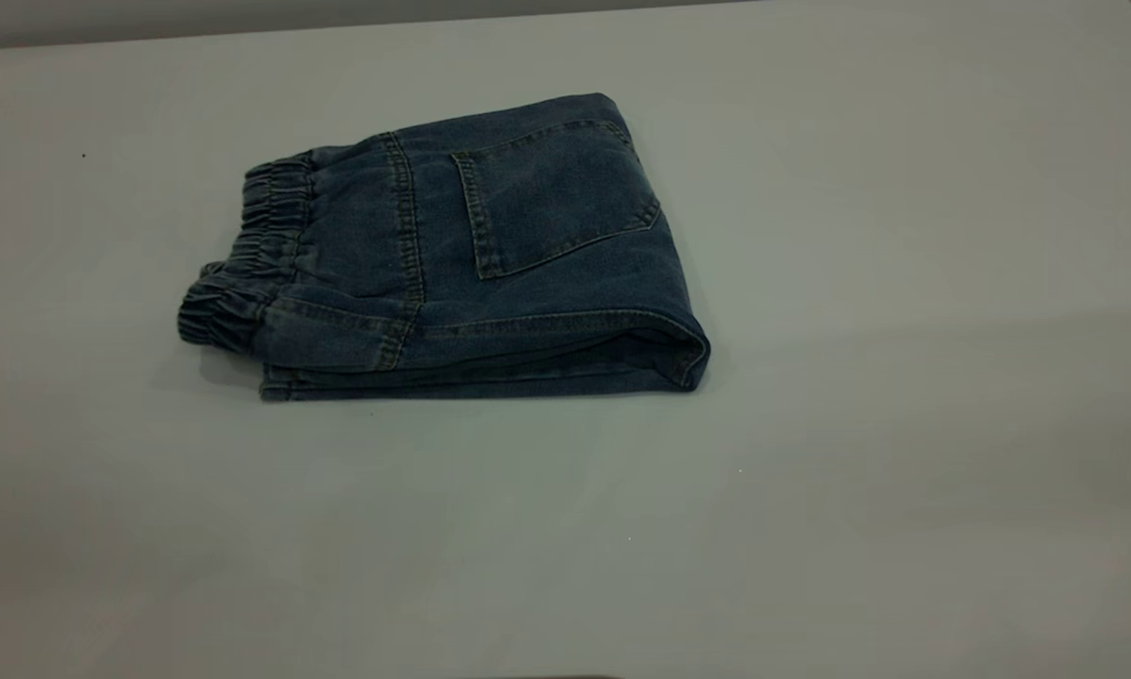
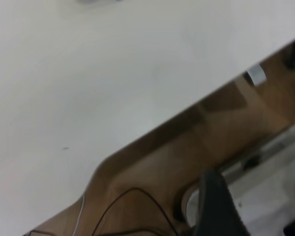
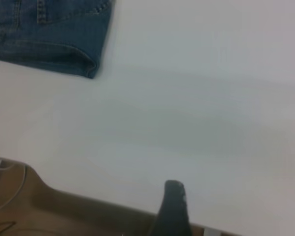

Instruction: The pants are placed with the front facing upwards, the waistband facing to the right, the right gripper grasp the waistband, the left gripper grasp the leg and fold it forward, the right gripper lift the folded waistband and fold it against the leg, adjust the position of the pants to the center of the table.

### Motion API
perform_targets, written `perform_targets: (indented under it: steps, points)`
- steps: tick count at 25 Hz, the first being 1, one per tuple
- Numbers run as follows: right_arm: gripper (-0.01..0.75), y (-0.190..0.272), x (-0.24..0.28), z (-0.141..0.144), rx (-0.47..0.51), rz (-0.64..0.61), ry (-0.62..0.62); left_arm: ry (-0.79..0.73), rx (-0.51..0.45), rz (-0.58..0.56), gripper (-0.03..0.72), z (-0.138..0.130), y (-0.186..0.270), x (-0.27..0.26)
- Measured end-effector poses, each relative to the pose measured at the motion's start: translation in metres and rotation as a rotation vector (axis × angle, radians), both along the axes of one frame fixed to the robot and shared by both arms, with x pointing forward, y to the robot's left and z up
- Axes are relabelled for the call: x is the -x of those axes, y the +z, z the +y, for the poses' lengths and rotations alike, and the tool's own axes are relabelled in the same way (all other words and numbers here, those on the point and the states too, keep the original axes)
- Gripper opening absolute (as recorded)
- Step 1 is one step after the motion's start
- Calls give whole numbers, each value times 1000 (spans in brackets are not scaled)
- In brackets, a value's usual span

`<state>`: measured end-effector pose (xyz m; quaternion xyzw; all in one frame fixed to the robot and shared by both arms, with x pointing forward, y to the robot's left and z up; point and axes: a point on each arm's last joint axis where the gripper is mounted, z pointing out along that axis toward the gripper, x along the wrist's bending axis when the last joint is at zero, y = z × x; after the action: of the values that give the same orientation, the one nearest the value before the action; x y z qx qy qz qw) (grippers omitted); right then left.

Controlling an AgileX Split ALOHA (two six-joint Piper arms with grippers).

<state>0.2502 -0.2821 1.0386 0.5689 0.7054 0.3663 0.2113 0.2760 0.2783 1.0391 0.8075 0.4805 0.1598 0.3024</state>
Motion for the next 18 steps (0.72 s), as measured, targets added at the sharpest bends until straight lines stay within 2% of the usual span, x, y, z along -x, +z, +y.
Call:
perform_targets:
  steps: [6, 9, 14, 18]
  points:
    - [548, 0, 17, -3, -19, -119, 0, 255, 34, -85, 379, 13, 3, 8]
    - [548, 0, 21, -3, -21, -138, 1, 369, 50, -150, 379, 18, 5, 17]
    - [547, 0, 21, -3, -22, -137, 2, 481, 72, -264, 379, 21, 6, 34]
    - [548, 0, 21, -3, -22, -136, 2, 505, 87, -335, 379, 21, 5, 46]
